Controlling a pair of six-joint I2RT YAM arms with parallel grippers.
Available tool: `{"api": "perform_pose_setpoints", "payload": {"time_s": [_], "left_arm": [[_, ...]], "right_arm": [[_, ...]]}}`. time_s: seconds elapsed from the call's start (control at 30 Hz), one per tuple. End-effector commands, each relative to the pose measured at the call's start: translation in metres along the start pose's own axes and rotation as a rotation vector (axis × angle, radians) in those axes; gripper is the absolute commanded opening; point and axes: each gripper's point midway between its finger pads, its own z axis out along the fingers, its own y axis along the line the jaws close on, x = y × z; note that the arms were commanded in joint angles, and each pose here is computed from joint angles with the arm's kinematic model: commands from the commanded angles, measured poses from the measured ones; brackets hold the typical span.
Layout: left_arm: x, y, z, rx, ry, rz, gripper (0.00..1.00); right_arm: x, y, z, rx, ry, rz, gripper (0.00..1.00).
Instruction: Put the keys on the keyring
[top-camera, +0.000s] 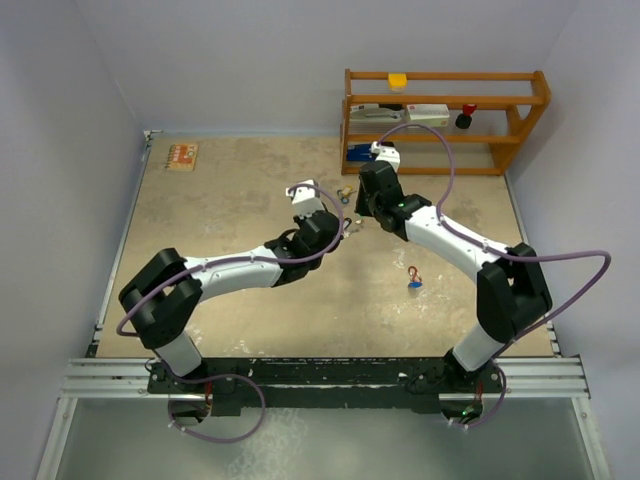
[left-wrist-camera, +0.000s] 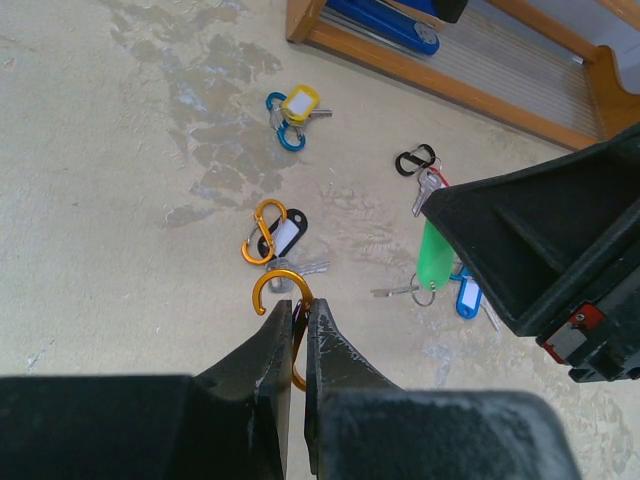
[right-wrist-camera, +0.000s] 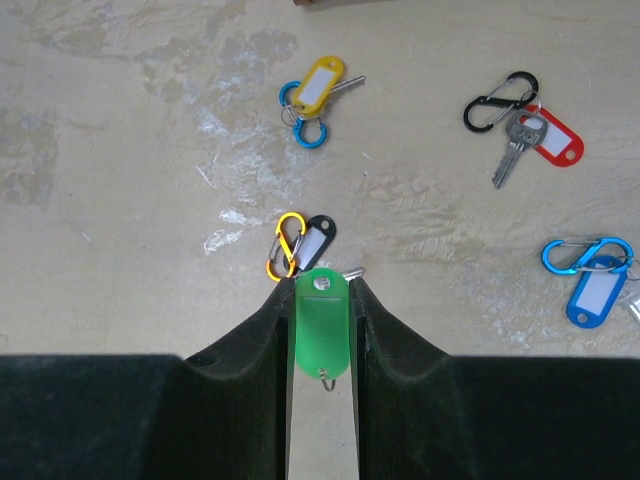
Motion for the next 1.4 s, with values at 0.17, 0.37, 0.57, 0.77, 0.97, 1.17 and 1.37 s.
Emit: {"api": "perform_pose_setpoints", "payload": {"time_s": [0.17, 0.37, 0.57, 0.77, 0.97, 1.17, 1.37], "left_arm": [[-0.017, -0.034, 0.004, 0.039, -0.099, -0.082, 0.0], [-0.013, -0.04, 0.005, 0.046, -0.096, -0.076, 0.0], [-0.007, -0.046, 0.007, 0.052, -0.092, -0.066, 0.0], [-0.004, -0.047, 0.009, 0.051, -0.09, -0.06, 0.0], [-0.004, -0.047, 0.009, 0.051, -0.093, -0.061, 0.0], [-0.004, -0.053, 0.01, 0.075, -0.082, -0.065, 0.0], [-0.005, -0.057, 0.009, 0.095, -0.072, -0.068, 0.0]], "right_arm": [[-0.019, 0.01, -0.007, 0.003, -0.043, 0.046, 0.21], [-0.019, 0.013, -0.008, -0.004, -0.044, 0.046, 0.2], [-0.021, 0.017, -0.011, -0.016, -0.049, 0.045, 0.2], [-0.023, 0.02, -0.016, -0.031, -0.054, 0.047, 0.2], [-0.024, 0.02, -0.02, -0.044, -0.064, 0.049, 0.2], [-0.026, 0.021, -0.025, -0.062, -0.074, 0.055, 0.2], [-0.028, 0.021, -0.032, -0.086, -0.089, 0.059, 0.2]]}}
